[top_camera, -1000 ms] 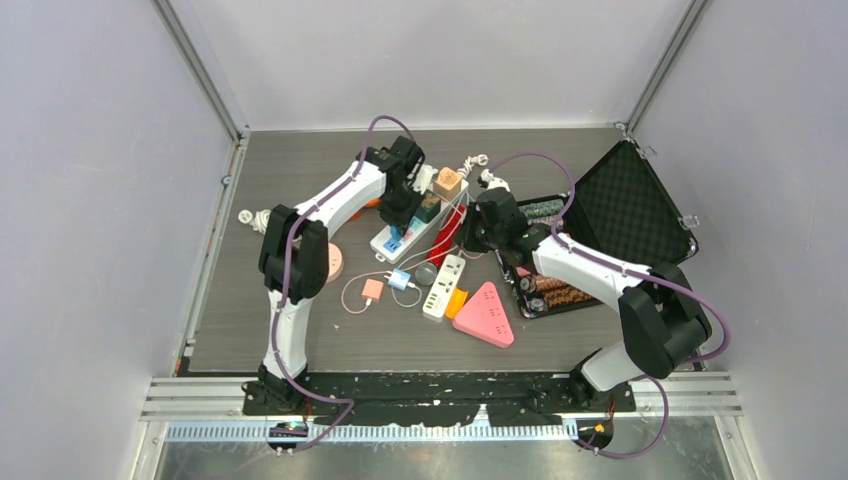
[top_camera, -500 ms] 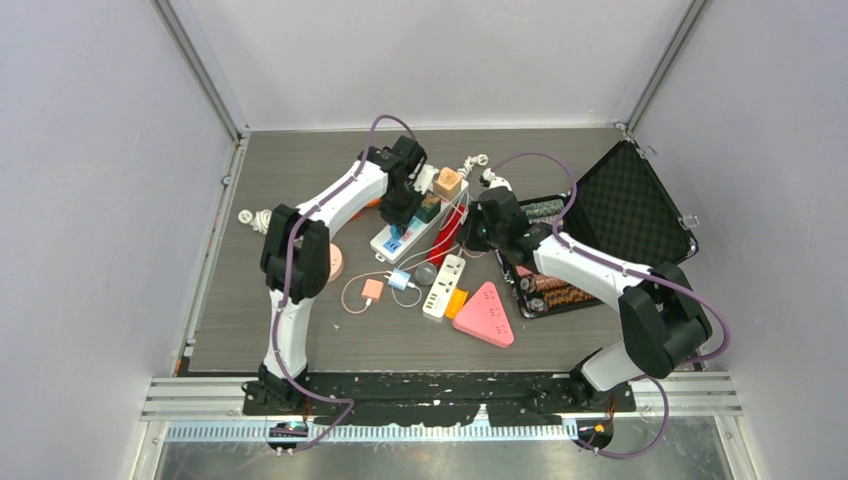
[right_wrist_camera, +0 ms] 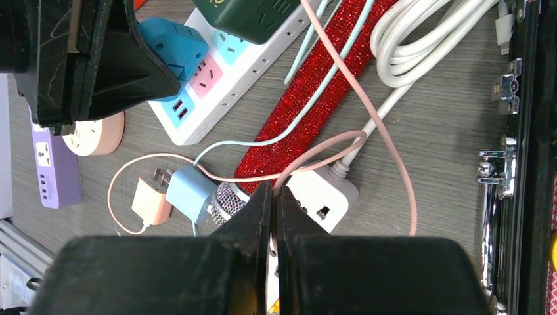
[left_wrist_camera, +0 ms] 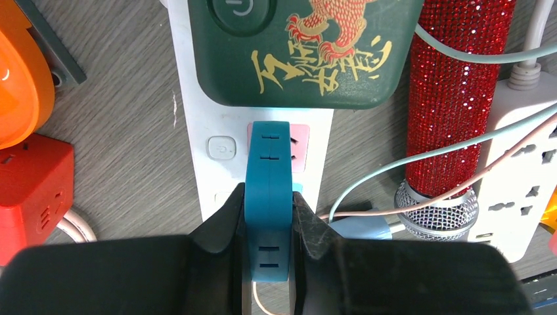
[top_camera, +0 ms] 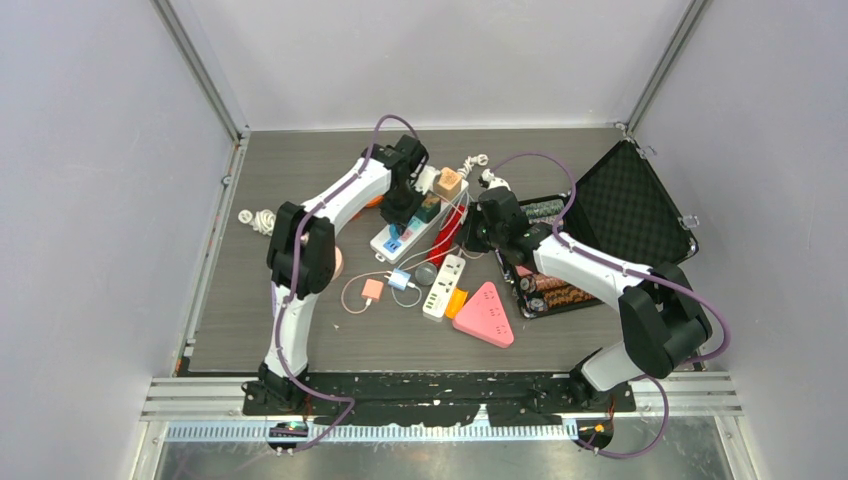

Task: Insert the plug
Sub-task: Insert the plug into the socket.

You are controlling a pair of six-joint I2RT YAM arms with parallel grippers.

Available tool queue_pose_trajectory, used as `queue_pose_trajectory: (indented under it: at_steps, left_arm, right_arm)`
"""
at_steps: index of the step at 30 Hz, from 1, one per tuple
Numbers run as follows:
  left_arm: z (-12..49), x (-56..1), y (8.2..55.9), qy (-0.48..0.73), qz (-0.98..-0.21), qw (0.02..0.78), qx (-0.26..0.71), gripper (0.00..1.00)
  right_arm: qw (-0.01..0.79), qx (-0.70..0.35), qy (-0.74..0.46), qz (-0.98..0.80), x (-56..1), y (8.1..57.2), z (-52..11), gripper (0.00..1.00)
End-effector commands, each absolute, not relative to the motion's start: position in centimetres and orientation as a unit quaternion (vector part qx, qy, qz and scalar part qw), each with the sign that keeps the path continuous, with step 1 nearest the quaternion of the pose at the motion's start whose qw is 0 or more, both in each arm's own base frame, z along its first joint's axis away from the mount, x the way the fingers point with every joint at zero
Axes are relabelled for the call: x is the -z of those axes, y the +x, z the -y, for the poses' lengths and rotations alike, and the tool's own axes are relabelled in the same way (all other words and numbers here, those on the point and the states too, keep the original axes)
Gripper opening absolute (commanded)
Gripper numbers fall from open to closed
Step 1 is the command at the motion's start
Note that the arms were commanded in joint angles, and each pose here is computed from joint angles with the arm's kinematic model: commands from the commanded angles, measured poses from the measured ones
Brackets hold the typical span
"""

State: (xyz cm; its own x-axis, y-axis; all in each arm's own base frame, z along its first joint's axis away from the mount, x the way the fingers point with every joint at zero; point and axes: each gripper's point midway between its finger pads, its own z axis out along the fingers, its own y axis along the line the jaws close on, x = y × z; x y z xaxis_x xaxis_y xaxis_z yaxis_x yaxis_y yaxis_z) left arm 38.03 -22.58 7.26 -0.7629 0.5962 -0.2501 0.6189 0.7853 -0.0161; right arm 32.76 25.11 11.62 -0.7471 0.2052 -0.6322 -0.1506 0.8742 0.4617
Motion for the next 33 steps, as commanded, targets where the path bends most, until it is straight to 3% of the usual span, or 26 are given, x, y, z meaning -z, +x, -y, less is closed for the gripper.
queue_pose_trajectory:
  at_steps: [1, 9, 18, 27, 33]
  left_arm:
    - [22.6, -5.0, 37.4, 0.318, -0.943, 0.090, 0.052, 0.00]
    - [21.2, -2.2, 36.3, 0.302, -0.951, 0.057, 0.024, 0.00]
    - [18.8, -2.8, 37.9, 0.290, -0.954, 0.056, -0.057, 0.00]
    - [18.6, -3.0, 37.9, 0.297, -0.952, 0.037, -0.066, 0.00]
    - [20.6, -5.2, 38.7, 0.295, -0.951, 0.087, -0.016, 0.21]
  right_arm:
    - [0.374, -0.263, 0.017, -0.889, -13.6, 33.8, -25.6, 0.05]
    - [0.374, -0.264, 0.018, -0.889, -13.6, 33.7, -25.6, 0.05]
    - [0.374, -0.265, 0.020, -0.888, -13.8, 33.8, -25.6, 0.05]
    - [0.388, -0.254, 0.029, -0.886, -14.2, 34.1, -24.9, 0.05]
    - [0.388, -0.255, 0.030, -0.885, -14.3, 34.1, -24.9, 0.05]
